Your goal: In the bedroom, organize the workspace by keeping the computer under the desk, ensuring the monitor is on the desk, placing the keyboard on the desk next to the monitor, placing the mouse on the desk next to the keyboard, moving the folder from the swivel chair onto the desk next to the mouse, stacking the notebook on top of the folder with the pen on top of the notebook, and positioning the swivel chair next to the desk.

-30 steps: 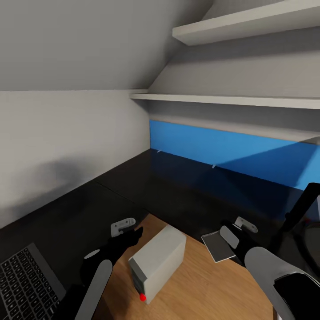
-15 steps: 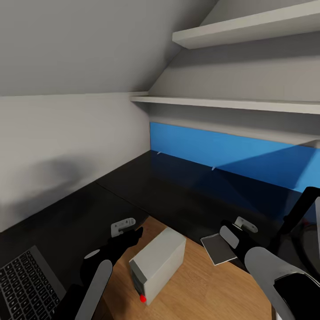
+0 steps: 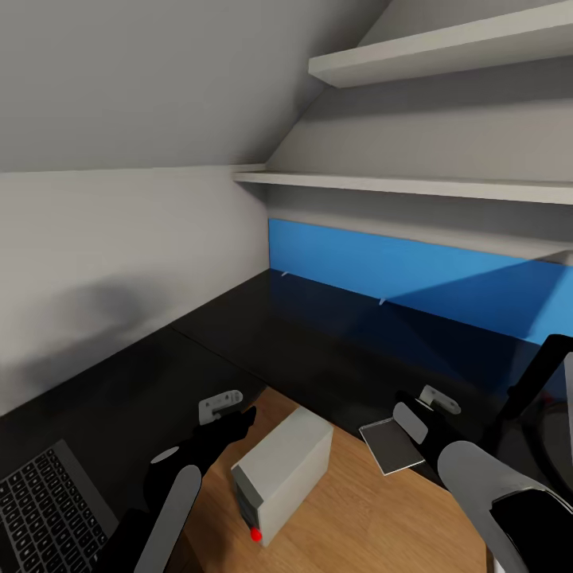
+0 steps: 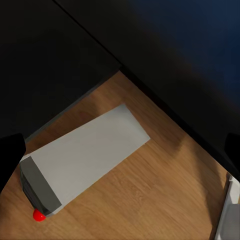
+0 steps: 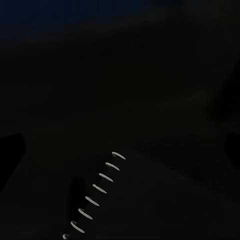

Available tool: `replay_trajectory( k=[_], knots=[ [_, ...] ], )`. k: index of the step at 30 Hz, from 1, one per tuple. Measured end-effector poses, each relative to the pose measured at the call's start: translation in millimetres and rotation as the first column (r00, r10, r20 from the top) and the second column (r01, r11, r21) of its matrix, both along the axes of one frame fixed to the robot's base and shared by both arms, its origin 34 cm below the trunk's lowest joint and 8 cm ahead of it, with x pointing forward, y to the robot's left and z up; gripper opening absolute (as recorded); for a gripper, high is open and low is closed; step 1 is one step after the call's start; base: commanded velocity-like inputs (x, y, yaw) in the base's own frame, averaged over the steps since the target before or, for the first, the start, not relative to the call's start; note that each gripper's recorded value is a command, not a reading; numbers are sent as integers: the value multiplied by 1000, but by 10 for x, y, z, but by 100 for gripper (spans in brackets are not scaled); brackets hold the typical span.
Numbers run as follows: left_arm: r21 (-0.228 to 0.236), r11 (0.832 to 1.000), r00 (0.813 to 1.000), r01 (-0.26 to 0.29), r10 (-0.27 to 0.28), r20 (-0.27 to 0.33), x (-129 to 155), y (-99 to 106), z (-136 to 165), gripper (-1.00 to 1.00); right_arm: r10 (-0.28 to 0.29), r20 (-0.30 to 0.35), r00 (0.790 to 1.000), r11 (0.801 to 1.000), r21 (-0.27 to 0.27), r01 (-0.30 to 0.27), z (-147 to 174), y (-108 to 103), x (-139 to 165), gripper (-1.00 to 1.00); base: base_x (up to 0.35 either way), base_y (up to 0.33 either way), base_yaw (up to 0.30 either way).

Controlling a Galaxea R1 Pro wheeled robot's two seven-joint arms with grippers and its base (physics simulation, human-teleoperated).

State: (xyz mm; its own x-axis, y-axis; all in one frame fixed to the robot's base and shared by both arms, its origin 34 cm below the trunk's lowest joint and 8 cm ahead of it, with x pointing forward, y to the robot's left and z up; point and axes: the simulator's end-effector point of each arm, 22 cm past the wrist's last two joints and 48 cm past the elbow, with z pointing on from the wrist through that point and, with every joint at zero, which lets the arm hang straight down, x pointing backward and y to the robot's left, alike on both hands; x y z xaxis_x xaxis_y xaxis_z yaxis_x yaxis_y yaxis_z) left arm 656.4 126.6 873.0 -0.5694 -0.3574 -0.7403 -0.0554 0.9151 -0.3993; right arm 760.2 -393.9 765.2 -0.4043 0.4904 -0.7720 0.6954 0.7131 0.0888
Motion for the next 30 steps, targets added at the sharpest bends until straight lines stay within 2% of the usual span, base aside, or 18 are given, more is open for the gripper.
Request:
replay_trajectory(
  k=[1, 6, 13, 15, 16, 19, 20, 23, 30],
  knots=[
    [0, 1000, 1000, 0, 0, -1, -1, 0, -3, 100, 7, 27, 1000, 1000, 3, -7, 89, 36, 75, 100, 0, 0, 0],
    [1, 1000, 1000, 0, 0, -1, -1, 0, -5, 100, 23, 84, 996, 1000, 5, -24, 280, 120, 223, 100, 0, 0, 0],
    [2, 1000, 1000, 1, -1, -1, -2, -3, -5, 100, 58, 207, 977, 998, 17, -63, 749, 352, 472, 100, 0, 0, 0],
    [3, 1000, 1000, 1, -1, -1, -2, -2, -5, 100, 63, 223, 973, 998, 14, -68, 844, 442, 437, 100, 0, 0, 0],
    [4, 1000, 1000, 0, 0, 0, -2, 1, -5, 100, 79, 215, 973, 997, -6, -80, 931, 593, 274, 100, 0, 0, 0],
    [5, 1000, 1000, 0, 0, 0, -1, 2, -6, 100, 111, 227, 967, 994, -19, -110, 1042, 759, 161, 100, 0, 0, 0],
    [5, 1000, 1000, 1, -1, 0, -2, -2, -5, 100, 149, 245, 958, 989, -26, -147, 1126, 937, 88, 100, 0, 0, 0],
    [6, 1000, 1000, 2, -2, 0, -3, -6, -5, 100, 189, 257, 948, 982, -35, -187, 1178, 1108, 41, 100, 0, 0, 0],
    [6, 1000, 1000, 4, -4, 0, -5, -14, -5, 100, 220, 261, 940, 975, -40, -217, 1189, 1243, 8, 100, 0, 0, 0]
  ],
)
